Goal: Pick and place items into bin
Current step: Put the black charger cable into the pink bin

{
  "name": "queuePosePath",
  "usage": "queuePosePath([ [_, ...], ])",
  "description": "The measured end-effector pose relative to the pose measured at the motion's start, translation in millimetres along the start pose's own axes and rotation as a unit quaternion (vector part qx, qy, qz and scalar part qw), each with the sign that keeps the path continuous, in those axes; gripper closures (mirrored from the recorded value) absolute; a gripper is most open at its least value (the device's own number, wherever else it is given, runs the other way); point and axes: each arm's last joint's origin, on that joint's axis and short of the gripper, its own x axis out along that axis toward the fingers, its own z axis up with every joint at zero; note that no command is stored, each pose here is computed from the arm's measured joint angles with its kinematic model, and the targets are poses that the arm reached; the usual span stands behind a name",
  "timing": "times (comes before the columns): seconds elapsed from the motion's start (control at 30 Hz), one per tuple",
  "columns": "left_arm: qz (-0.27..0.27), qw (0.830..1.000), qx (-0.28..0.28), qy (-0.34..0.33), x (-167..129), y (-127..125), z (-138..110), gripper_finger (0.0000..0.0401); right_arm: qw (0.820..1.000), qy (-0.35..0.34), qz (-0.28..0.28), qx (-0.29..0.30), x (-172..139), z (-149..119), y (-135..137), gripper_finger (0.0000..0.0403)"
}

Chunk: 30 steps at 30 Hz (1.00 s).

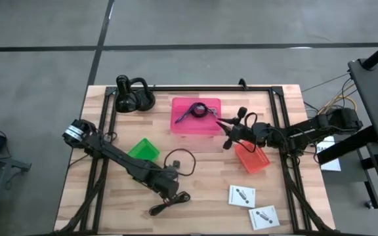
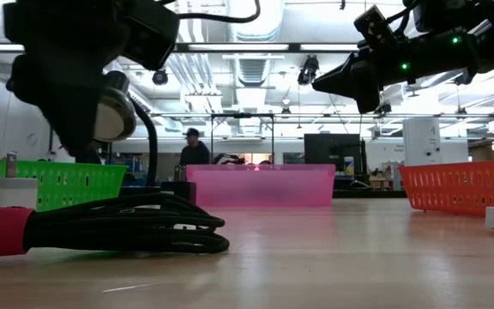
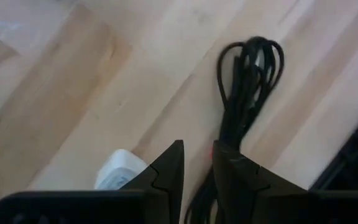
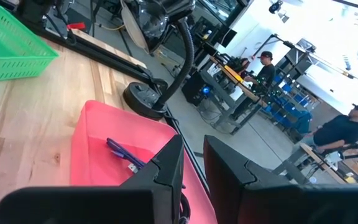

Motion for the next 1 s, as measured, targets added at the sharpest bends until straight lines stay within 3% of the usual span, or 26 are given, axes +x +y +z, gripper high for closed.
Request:
queuePosePath([
  [0.17,-0.013,1.000,0.002,-0.010,0,-3,2,0.0333,1.000,0.000,0.000,0.000,0,0,0,0.0351],
  [0.33,0.005,0.998,0.008,-0.065,0,-1,7,0.0333,1.000,-0.001,0.000,-0.001,0,0,0,0.0351],
  [0.5,-0.028,0.998,-0.027,-0.057,-4,-6,16,0.0333,1.000,-0.001,0.000,-0.003,0,0,0,0.0351],
  [0.6,-0.044,0.997,-0.011,-0.063,-5,-20,19,0.0333,1.000,-0.001,0.000,-0.003,0,0,0,0.0351],
  [0.73,-0.019,0.998,0.023,-0.050,4,-38,22,0.0333,1.000,-0.001,0.001,-0.003,0,0,0,0.0351],
  [0.93,0.055,0.998,0.020,0.015,16,-46,23,0.0333,1.000,-0.001,0.001,-0.003,0,0,0,0.0351],
  [1.0,0.054,0.998,0.020,0.034,18,-49,22,0.0333,1.000,-0.001,0.001,-0.003,0,0,0,0.0351],
])
